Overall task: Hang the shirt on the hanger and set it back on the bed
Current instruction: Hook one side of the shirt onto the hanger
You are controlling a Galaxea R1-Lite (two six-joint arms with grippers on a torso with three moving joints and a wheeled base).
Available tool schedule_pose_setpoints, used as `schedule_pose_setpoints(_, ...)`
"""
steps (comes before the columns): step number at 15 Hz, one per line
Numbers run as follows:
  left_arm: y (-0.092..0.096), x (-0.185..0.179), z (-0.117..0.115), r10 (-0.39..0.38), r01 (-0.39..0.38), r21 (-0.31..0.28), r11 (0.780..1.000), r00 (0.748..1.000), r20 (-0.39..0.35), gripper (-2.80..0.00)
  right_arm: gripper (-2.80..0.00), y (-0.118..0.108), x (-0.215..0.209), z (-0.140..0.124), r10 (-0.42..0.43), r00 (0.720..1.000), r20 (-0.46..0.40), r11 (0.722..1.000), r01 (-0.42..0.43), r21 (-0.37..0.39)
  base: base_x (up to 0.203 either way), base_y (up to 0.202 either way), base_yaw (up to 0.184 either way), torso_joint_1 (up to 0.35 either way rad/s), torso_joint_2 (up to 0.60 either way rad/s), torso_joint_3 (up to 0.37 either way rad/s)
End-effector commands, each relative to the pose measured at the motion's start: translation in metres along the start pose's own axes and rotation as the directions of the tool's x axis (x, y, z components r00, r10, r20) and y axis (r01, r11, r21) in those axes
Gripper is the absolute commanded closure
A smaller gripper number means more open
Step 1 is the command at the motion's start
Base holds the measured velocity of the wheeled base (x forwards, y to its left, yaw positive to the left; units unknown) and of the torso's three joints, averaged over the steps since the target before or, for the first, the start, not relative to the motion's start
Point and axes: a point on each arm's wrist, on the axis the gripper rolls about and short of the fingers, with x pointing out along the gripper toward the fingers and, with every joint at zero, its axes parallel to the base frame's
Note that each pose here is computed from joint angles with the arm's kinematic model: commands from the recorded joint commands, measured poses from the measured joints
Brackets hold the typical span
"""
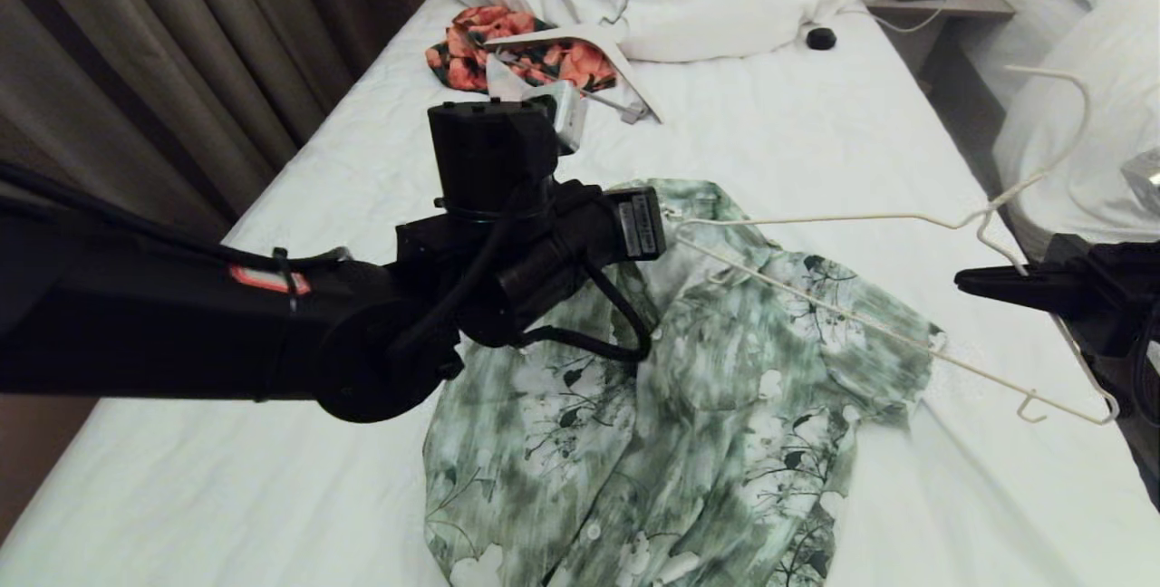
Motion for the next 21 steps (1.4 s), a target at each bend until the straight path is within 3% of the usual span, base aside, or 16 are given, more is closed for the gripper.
schedule_pose_setpoints(1, -0.024, -0.018, 0.014, -0.057, 0.057, -0.006, 0.998, 0.998, 0.038, 0.00, 0.00, 0.002, 0.006, -0.002, 0.028, 1.000, 0.004, 1.000, -0.028, 0.002, 0.000, 0.000, 0.000, 0.000, 0.00, 0.000)
schedule_pose_setpoints(6, -0.071, -0.035, 0.010, -0.124, 0.120, 0.074, 0.990, 0.991, 0.044, 0.00, 0.00, 0.006, 0.014, -0.004, 0.056, 0.998, 0.004, 0.998, -0.056, 0.009, 0.000, 0.000, 0.000, 0.000, 0.00, 0.000)
schedule_pose_setpoints(10, -0.098, -0.034, -0.016, -0.183, 0.184, 0.139, 0.973, 0.983, -0.019, 0.00, 0.00, 0.017, 0.012, -0.001, 0.059, 0.998, 0.008, 0.998, -0.059, 0.001, 0.000, 0.000, 0.000, 0.000, 0.00, 0.000)
schedule_pose_setpoints(12, -0.107, -0.031, -0.033, -0.197, 0.205, 0.191, 0.960, 0.979, -0.059, 0.00, 0.00, 0.026, 0.011, 0.001, 0.062, 0.998, 0.011, 0.998, -0.062, -0.007, 0.000, 0.000, 0.000, 0.000, 0.00, 0.000)
schedule_pose_setpoints(13, -0.102, -0.026, -0.034, -0.181, 0.190, 0.225, 0.956, 0.982, -0.061, 0.00, 0.00, 0.034, 0.008, 0.000, 0.056, 0.998, 0.011, 0.998, -0.056, -0.007, 0.000, 0.000, 0.000, 0.000, 0.00, 0.000)
schedule_pose_setpoints(14, -0.094, -0.020, -0.028, -0.159, 0.164, 0.234, 0.958, 0.986, -0.041, 0.00, 0.00, 0.039, 0.004, 0.000, 0.044, 0.999, 0.012, 0.999, -0.044, -0.009, 0.000, 0.000, 0.000, 0.000, 0.00, 0.000)
schedule_pose_setpoints(16, -0.095, -0.015, -0.012, -0.157, 0.155, 0.229, 0.961, 0.988, -0.009, 0.00, 0.00, 0.043, 0.002, 0.000, 0.051, 0.998, 0.021, 0.999, -0.051, -0.009, 0.000, 0.000, 0.000, 0.000, 0.00, 0.000)
schedule_pose_setpoints(21, -0.145, -0.046, -0.009, -0.288, 0.291, 0.230, 0.929, 0.956, -0.046, 0.00, 0.00, 0.042, 0.012, -0.001, 0.091, 0.996, 0.025, 0.996, -0.091, -0.006, 0.000, 0.000, 0.000, 0.000, 0.00, 0.000)
